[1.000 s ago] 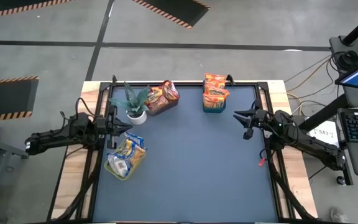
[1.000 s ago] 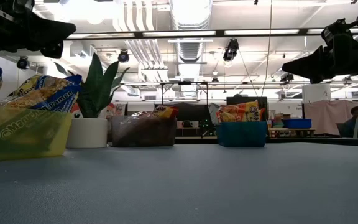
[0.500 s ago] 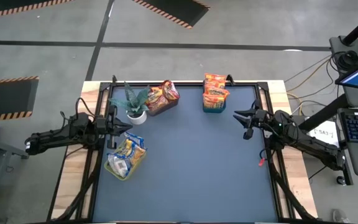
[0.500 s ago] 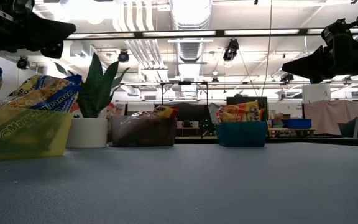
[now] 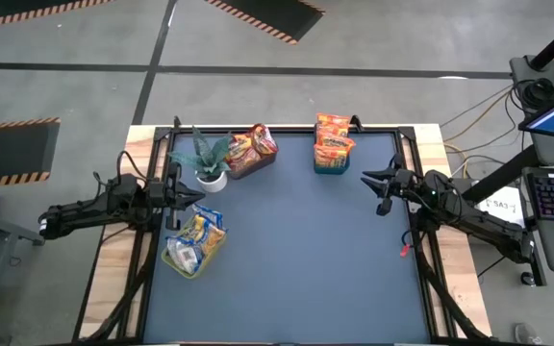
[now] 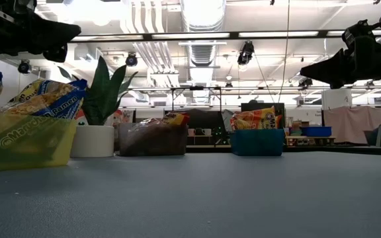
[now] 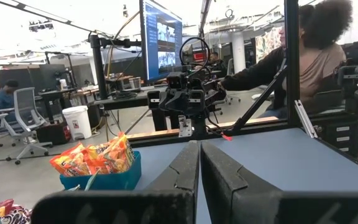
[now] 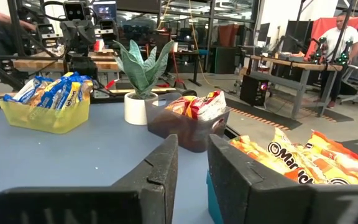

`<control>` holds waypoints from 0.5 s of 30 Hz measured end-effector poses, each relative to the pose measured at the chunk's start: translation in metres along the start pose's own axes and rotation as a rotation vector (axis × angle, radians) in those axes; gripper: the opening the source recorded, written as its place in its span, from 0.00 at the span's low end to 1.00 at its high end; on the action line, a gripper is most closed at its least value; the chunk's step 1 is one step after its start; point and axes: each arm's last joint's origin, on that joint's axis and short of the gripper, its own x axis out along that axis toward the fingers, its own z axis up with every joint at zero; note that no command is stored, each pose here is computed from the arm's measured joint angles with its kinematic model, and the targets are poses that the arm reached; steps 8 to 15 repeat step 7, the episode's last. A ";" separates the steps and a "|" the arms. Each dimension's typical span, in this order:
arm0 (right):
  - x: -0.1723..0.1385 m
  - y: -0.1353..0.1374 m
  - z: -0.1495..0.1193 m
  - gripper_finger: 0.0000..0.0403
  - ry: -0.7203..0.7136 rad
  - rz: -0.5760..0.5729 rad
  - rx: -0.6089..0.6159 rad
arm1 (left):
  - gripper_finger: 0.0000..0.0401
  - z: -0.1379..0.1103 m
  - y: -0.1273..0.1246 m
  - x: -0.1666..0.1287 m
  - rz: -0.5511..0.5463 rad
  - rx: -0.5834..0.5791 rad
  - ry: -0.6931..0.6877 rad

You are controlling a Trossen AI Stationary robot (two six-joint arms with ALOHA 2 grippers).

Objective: Sort Maruchan noodles
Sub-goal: Return to Home Position

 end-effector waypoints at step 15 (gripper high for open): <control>0.000 0.000 0.000 0.21 0.000 0.000 0.000 | 0.00 0.000 0.000 0.000 0.000 0.000 0.000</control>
